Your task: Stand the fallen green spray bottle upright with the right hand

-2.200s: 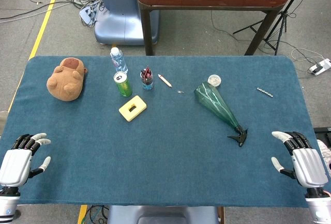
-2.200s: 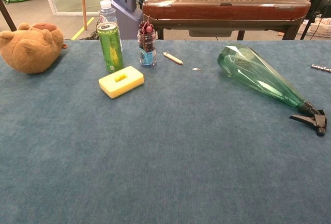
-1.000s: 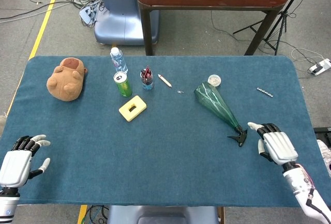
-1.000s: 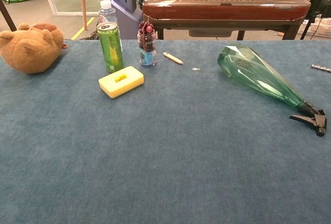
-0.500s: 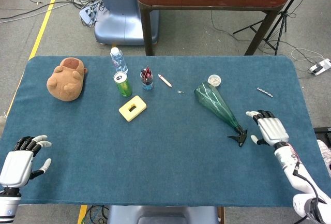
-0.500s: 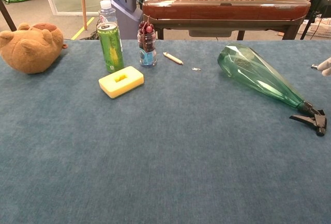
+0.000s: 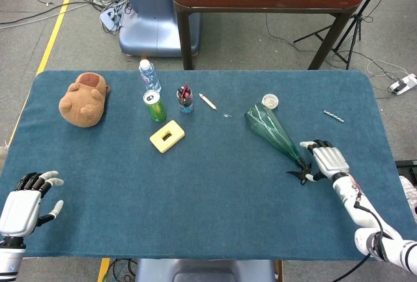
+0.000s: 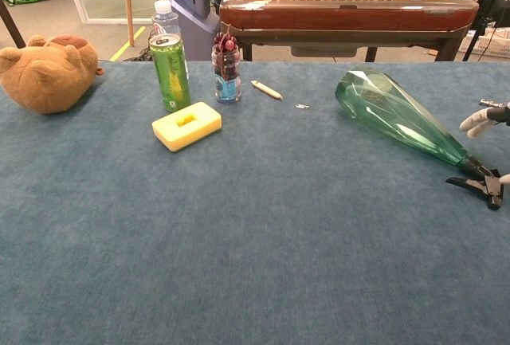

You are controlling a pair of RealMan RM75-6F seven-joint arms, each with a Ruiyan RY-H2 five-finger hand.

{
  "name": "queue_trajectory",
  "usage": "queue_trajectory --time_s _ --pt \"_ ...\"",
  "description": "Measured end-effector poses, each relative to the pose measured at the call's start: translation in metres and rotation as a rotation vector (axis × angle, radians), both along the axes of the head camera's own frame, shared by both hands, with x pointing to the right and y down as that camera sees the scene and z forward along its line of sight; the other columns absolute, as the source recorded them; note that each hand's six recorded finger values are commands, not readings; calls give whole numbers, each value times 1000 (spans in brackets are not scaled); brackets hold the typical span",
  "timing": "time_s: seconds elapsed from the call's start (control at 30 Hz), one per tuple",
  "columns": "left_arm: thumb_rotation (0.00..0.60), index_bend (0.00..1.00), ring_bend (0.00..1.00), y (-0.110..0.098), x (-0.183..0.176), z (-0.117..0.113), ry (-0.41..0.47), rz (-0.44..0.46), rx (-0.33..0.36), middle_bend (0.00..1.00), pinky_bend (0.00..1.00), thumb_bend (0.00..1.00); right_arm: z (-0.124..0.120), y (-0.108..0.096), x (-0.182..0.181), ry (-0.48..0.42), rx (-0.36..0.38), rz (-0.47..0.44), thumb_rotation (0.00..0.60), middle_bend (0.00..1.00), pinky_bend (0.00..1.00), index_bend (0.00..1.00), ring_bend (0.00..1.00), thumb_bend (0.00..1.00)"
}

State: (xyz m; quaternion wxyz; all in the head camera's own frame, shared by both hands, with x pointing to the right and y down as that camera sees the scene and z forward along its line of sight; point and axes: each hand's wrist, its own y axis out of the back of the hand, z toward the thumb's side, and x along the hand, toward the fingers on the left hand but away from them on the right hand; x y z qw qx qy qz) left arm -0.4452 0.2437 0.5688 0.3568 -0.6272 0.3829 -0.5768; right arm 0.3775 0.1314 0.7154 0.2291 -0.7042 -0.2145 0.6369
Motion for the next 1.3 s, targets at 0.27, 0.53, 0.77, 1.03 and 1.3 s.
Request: queue_trajectory --time_s 0.27,0.53,0.77,1.03,1.3 --pt "600 366 213 -2 -1 -2 0 0 8 248 139 333 5 11 -17 -64 -45 -14 600 160 103 150 57 203" --pt "600 367 213 -1 -5 -4 1 -9 17 248 139 333 0 29 -58 -193 -106 -50 600 162 102 150 57 204" --pt "600 367 213 1 -13 -5 -8 -26 20 248 139 333 -8 46 -96 -306 -156 -106 600 164 102 150 58 211" --pt "600 367 213 3 -18 -9 -14 -38 25 248 139 333 -41 48 -120 -386 -83 -218 600 176 102 150 58 311" --pt "600 367 213 3 -13 -9 1 -26 29 248 139 333 -65 15 -142 -397 80 -307 600 188 102 150 58 635"
